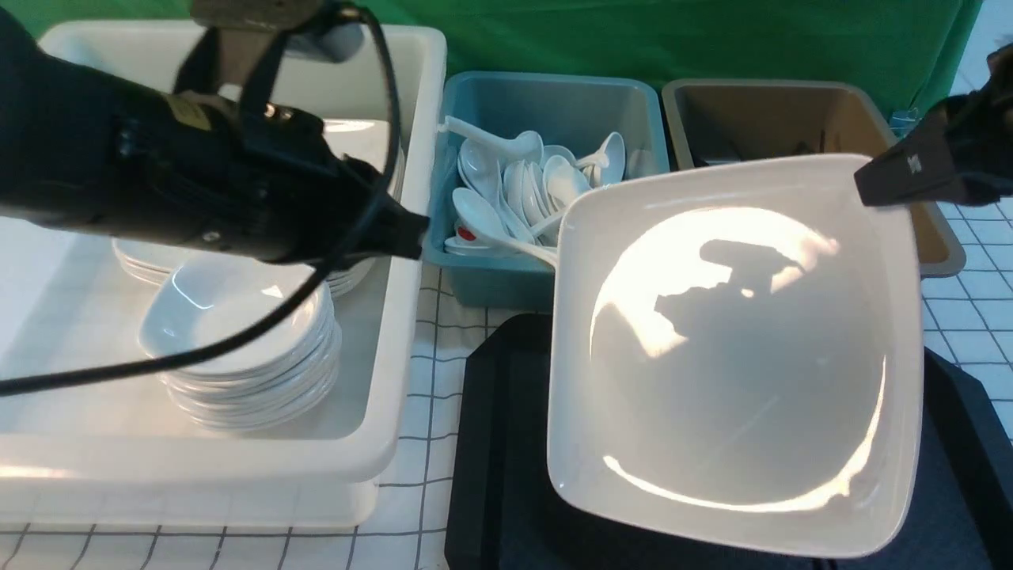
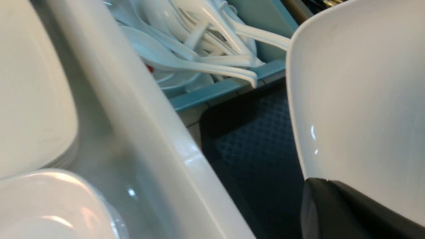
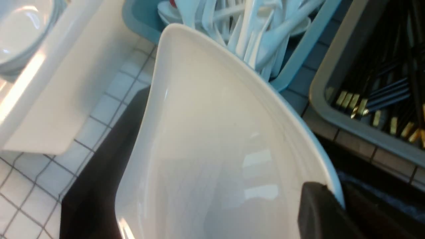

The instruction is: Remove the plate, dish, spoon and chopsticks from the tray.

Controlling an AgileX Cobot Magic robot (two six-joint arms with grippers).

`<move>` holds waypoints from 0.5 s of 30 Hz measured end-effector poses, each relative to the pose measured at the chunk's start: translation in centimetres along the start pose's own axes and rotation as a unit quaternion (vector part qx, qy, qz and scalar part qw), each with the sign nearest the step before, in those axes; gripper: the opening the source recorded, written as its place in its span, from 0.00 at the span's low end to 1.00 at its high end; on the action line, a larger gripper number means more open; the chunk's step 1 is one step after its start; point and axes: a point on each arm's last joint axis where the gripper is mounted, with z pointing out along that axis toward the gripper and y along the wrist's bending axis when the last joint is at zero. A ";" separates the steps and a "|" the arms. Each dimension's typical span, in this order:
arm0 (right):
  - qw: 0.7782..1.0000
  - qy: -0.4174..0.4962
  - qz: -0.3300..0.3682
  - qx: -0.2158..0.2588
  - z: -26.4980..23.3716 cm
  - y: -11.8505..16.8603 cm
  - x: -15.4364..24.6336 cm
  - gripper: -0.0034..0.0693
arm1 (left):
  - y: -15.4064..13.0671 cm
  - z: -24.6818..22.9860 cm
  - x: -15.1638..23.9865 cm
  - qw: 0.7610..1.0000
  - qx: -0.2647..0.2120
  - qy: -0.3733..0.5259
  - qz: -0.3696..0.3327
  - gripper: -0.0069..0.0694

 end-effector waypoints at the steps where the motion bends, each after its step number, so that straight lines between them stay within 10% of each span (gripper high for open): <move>1: 1.000 -0.008 -0.003 0.002 -0.4 0.1 -0.4 0.11 | 0.4 -0.4 -0.1 1.000 -0.006 -0.005 -0.004 0.09; 15: 0.989 -0.140 -0.025 -0.045 -1.6 1.5 -9.3 0.11 | 8.9 -6.2 0.5 0.980 -0.141 -0.047 -0.131 0.09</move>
